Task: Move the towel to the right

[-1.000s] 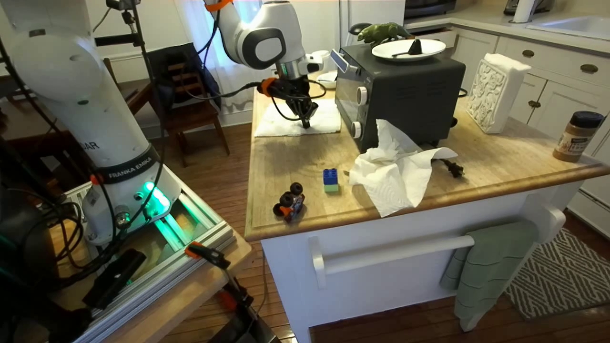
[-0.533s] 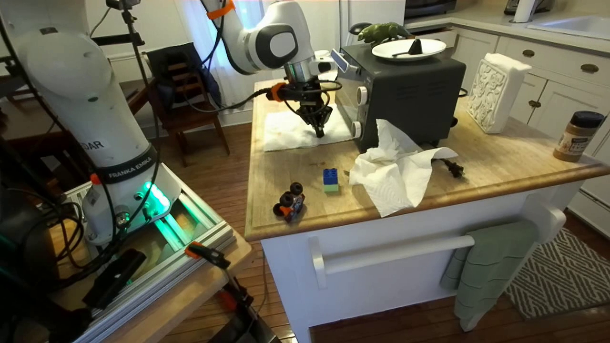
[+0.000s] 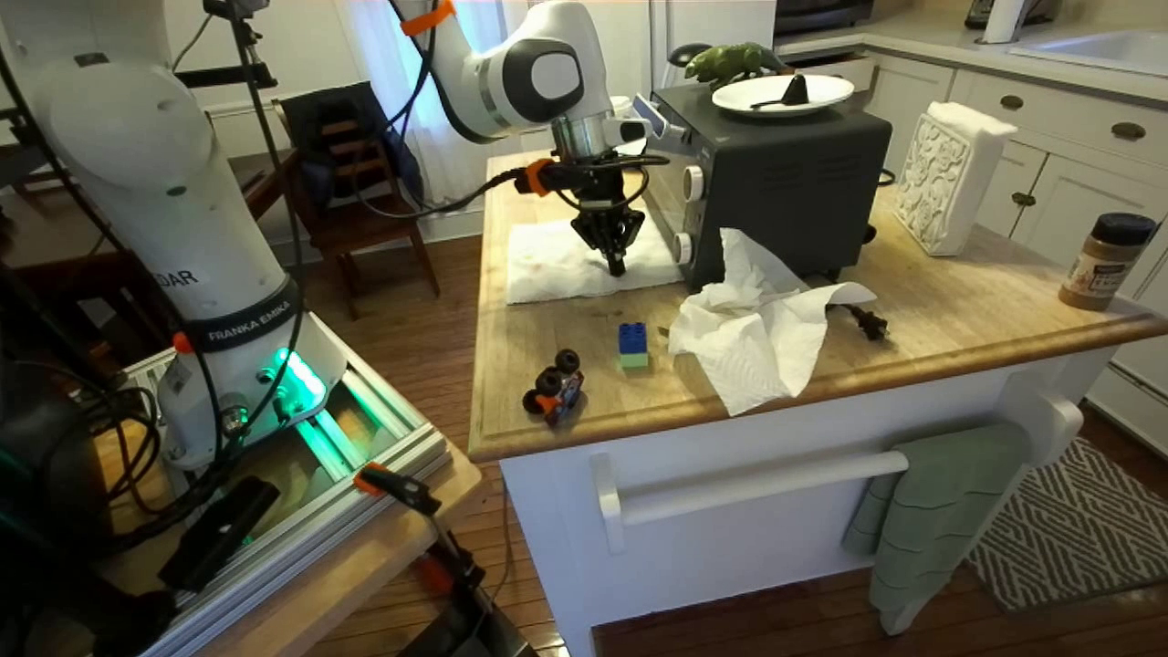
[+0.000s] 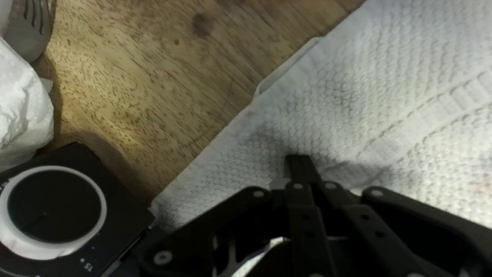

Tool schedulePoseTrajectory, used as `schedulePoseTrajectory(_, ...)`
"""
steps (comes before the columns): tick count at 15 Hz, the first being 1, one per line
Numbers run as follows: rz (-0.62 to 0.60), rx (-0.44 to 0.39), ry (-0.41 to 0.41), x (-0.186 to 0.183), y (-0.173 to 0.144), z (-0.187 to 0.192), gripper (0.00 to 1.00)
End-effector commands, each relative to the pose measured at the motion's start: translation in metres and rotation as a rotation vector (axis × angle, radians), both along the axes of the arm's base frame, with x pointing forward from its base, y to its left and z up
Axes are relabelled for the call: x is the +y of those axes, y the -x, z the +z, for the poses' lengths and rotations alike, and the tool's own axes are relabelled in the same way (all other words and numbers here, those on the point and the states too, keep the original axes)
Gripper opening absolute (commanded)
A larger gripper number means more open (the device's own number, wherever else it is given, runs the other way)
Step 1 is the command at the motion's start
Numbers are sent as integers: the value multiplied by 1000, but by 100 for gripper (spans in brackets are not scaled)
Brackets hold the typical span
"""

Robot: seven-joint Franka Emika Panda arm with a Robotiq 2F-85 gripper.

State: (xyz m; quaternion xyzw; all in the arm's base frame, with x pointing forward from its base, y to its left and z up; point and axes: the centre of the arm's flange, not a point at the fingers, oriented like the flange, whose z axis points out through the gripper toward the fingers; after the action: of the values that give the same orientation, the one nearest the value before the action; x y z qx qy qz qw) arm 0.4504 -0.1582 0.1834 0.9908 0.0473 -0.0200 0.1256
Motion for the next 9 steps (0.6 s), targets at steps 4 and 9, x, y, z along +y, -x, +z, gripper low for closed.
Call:
schedulePoseTrajectory(4, 19, -20, -35, 16, 7, 14, 44)
schedulePoseTrajectory(9, -49, -79, -46, 19, 26, 47, 79)
